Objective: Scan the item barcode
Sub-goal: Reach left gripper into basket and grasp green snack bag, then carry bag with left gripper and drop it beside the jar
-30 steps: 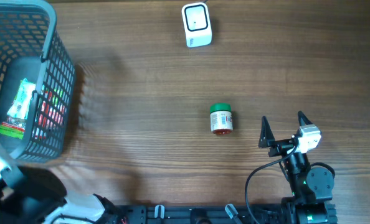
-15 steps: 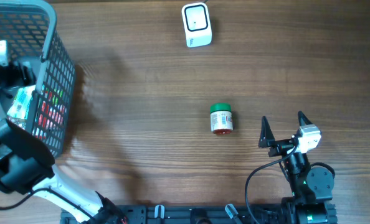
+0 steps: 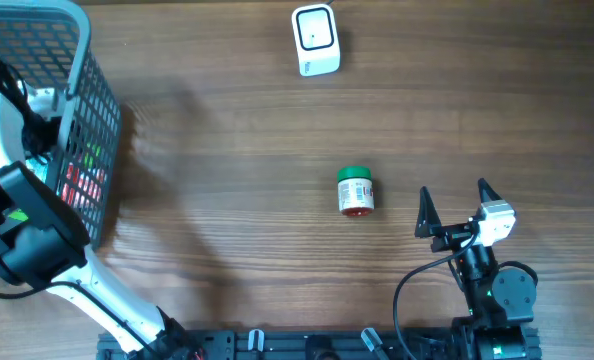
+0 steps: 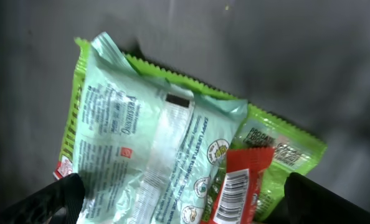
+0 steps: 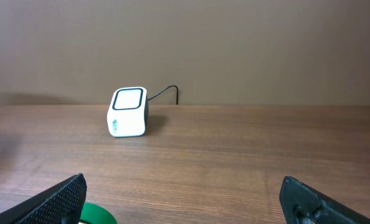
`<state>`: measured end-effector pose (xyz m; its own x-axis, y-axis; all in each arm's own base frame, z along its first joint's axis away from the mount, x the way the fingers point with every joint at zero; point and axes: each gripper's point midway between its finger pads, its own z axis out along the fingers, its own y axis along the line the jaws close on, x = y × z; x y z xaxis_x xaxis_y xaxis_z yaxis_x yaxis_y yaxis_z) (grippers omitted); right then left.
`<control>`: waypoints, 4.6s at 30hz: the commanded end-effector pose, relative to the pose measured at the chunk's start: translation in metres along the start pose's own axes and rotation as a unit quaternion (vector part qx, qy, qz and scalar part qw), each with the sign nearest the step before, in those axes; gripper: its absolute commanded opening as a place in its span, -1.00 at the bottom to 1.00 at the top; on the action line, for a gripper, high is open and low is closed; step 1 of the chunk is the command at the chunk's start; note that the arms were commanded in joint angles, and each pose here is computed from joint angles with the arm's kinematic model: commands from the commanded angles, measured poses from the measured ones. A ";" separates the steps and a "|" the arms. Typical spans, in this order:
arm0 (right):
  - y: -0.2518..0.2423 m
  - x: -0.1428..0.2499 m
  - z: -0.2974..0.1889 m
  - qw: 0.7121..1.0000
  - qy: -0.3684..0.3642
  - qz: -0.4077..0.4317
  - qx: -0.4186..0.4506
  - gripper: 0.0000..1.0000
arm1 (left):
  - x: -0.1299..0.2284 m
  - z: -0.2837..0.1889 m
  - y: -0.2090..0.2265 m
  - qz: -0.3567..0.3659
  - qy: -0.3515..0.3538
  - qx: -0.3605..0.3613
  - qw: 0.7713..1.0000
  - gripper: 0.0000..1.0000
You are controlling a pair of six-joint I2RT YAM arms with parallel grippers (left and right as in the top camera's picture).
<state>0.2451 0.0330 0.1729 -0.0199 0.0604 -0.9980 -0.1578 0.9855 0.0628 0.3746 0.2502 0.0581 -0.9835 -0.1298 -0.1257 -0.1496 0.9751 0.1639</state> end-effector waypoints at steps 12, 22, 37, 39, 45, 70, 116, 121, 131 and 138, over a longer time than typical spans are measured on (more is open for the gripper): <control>-0.003 -0.001 0.000 1.000 -0.002 -0.005 0.007 1.00 | 0.040 0.029 0.024 -0.020 0.074 -0.097 0.992 0.99; -0.003 -0.001 0.000 1.000 -0.002 -0.005 0.007 1.00 | 0.044 0.024 0.037 -0.058 0.081 -0.137 0.986 1.00; -0.003 -0.001 0.000 1.000 -0.002 -0.005 0.007 0.99 | 0.054 0.042 0.024 -0.055 0.085 -0.110 0.989 1.00; -0.003 -0.001 0.000 1.000 -0.002 -0.005 0.007 0.99 | 0.060 0.051 0.022 -0.045 0.087 -0.108 0.989 1.00; -0.003 -0.001 0.000 1.000 -0.002 -0.005 0.007 0.99 | 0.085 0.073 0.033 -0.074 0.091 -0.106 0.987 1.00; -0.003 -0.001 0.000 1.000 -0.002 -0.005 0.007 1.00 | 0.101 0.100 0.008 -0.114 0.069 -0.028 0.991 1.00; -0.003 -0.001 0.000 1.000 -0.002 -0.005 0.007 1.00 | -0.043 -0.102 0.086 -0.203 -0.180 -0.053 0.961 -0.92; -0.003 -0.001 0.000 1.000 -0.002 -0.005 0.007 0.99 | -0.054 -0.235 0.097 -0.245 -0.324 -0.083 0.910 -0.92; -0.003 -0.001 0.000 1.000 -0.002 -0.005 0.007 0.99 | -0.032 -0.430 -0.010 -0.200 -0.535 -0.023 0.821 -0.92; -0.003 -0.001 0.000 1.000 -0.002 -0.005 0.007 0.99 | 0.006 -0.442 -0.138 -0.159 -0.488 0.136 0.847 -0.92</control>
<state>0.2451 0.0330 0.1729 -0.0199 0.0604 -0.9980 -0.1578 0.9855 0.0628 0.3573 0.0753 0.4627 -0.3231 -0.2061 -0.9236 -0.2835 0.9523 -0.1133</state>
